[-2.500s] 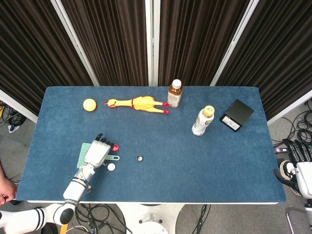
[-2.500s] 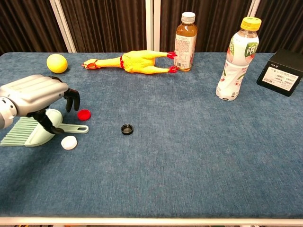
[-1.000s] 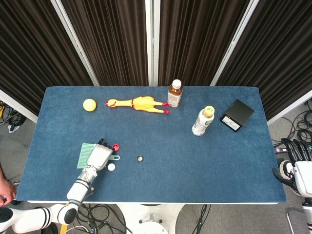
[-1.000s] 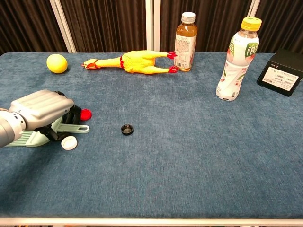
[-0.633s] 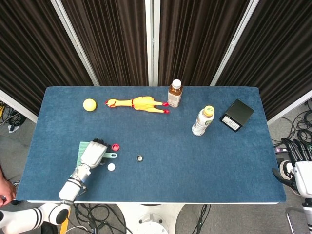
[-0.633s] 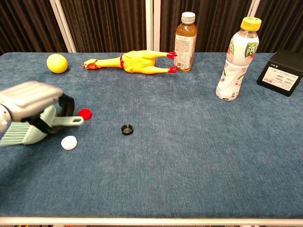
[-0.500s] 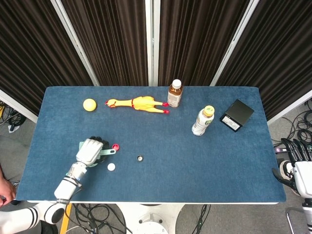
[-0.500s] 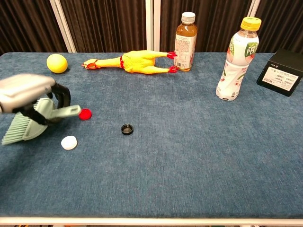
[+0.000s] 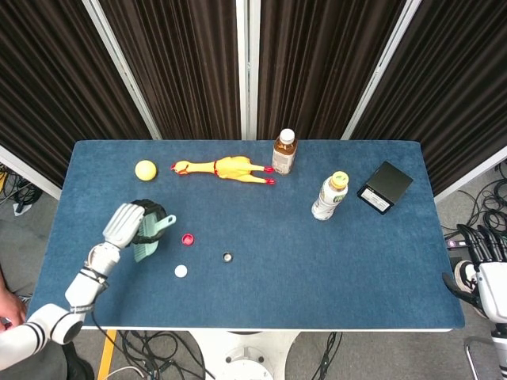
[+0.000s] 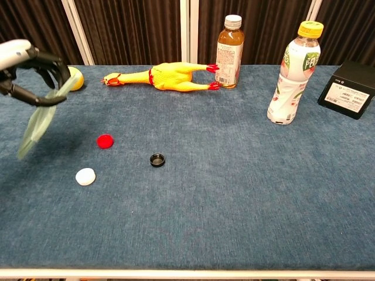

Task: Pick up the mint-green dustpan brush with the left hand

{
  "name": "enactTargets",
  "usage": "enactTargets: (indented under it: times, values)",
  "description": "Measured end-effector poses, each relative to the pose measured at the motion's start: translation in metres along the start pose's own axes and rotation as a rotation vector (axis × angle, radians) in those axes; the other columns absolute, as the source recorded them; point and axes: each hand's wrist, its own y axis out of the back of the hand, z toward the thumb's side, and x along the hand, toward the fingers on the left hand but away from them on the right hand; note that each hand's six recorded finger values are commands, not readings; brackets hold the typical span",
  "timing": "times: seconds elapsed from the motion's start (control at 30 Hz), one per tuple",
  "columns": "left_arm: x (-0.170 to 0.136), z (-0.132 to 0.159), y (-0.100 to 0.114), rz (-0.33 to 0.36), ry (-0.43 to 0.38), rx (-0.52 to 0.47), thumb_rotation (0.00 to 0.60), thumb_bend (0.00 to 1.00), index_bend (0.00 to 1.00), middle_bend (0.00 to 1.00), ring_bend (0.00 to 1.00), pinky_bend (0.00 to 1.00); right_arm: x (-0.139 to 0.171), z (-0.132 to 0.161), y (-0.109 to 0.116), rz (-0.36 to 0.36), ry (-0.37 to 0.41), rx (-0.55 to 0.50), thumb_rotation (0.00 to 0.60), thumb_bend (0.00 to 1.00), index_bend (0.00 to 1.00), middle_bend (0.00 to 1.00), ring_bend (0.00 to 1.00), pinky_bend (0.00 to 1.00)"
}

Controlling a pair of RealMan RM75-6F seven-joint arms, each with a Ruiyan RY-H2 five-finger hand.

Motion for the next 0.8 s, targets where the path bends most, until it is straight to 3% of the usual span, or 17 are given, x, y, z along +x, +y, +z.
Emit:
enactTargets:
  times: [0.33,0.63,0.8]
  values:
    - [0.030,-0.010,-0.009,0.024,-0.064,-0.102,0.600,0.41,0.53,0.54,0.38,0.40,0.002,0.001,0.003,-0.002,-0.010,0.008,0.600,0.17,0.00,0.11,0.00,0.00]
    - [0.053,0.006,-0.047,-0.106,-0.126,-0.174,0.600,0.41,0.53,0.54,0.38,0.39,0.006,0.001,0.008,-0.011,-0.025,0.022,0.600,0.17,0.00,0.12,0.00,0.00]
    - [0.060,0.021,-0.058,-0.165,-0.168,-0.220,0.600,0.41,0.53,0.54,0.38,0.39,0.009,0.000,0.010,-0.020,-0.035,0.025,0.600,0.17,0.00,0.12,0.00,0.00]
